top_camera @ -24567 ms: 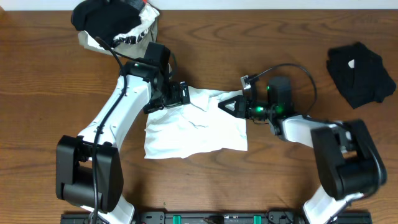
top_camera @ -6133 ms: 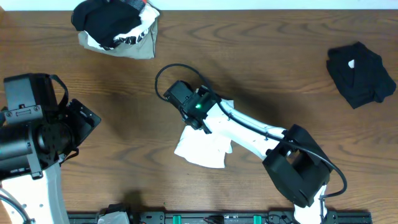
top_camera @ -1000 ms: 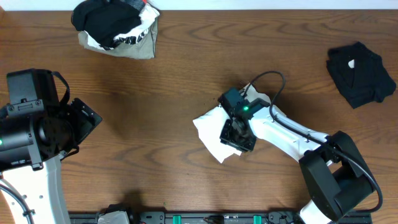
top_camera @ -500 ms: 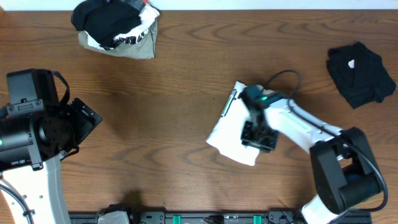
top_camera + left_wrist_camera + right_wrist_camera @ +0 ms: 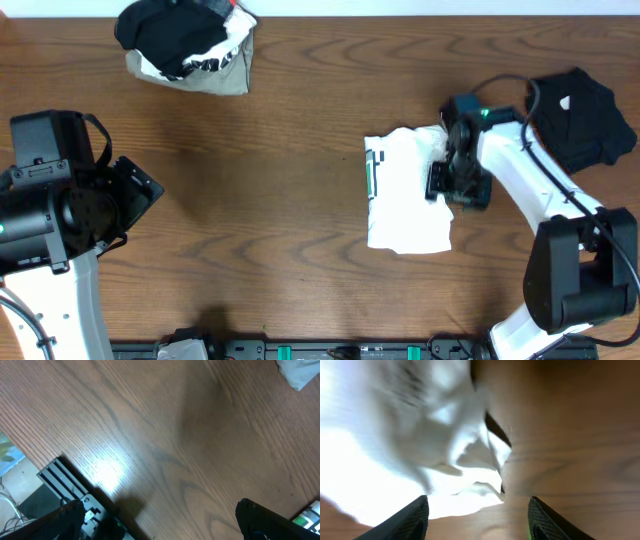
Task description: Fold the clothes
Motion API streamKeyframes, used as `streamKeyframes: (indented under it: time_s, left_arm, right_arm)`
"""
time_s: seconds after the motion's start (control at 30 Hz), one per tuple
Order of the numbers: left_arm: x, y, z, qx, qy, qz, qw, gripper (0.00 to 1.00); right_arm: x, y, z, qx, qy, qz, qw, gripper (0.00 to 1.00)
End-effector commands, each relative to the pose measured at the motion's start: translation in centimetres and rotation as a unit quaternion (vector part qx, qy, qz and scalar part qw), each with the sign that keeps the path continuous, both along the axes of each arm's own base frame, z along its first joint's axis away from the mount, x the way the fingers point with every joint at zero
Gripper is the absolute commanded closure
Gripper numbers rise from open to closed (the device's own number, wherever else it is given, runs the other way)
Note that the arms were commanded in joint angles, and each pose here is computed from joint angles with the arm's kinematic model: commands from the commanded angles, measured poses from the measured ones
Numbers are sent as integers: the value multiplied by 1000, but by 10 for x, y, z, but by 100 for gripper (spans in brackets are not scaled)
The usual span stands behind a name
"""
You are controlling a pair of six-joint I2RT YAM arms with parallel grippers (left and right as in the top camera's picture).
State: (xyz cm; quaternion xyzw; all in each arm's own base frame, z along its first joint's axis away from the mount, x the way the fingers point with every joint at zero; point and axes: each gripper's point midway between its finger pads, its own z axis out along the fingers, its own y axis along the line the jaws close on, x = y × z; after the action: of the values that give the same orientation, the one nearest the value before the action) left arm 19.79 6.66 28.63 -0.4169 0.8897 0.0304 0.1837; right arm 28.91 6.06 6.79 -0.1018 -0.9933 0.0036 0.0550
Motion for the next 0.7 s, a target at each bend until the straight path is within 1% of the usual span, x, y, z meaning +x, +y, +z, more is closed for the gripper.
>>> streamKeyframes:
  time_s: [0.0, 0.1, 0.2, 0.3, 0.37, 0.47, 0.67]
  left_arm:
    - [-1, 4, -2, 8, 7, 1, 1000, 2]
    - [-1, 4, -2, 8, 7, 1, 1000, 2]
    - [-1, 4, -2, 8, 7, 1, 1000, 2]
    - [-1, 4, -2, 9, 7, 0, 1000, 2]
    - [-1, 4, -2, 9, 7, -1, 1000, 2]
    - [-1, 4, -2, 9, 7, -1, 1000, 2]
    - [-1, 4, -2, 9, 7, -1, 1000, 2]
  right_arm:
    - [21, -9, 21, -22, -38, 23, 999, 38]
    - [33, -7, 27, -6, -60, 16, 998, 39]
    - [35, -16, 25, -9, -61, 3, 998, 42]
    - [36, -34, 23, -10, -60, -34, 998, 55]
    - [40, -37, 22, 11, -65, -46, 997, 60]
    - [41, -33, 22, 45, -64, -55, 995, 60]
    - [40, -10, 11, 96, -68, -20, 993, 60]
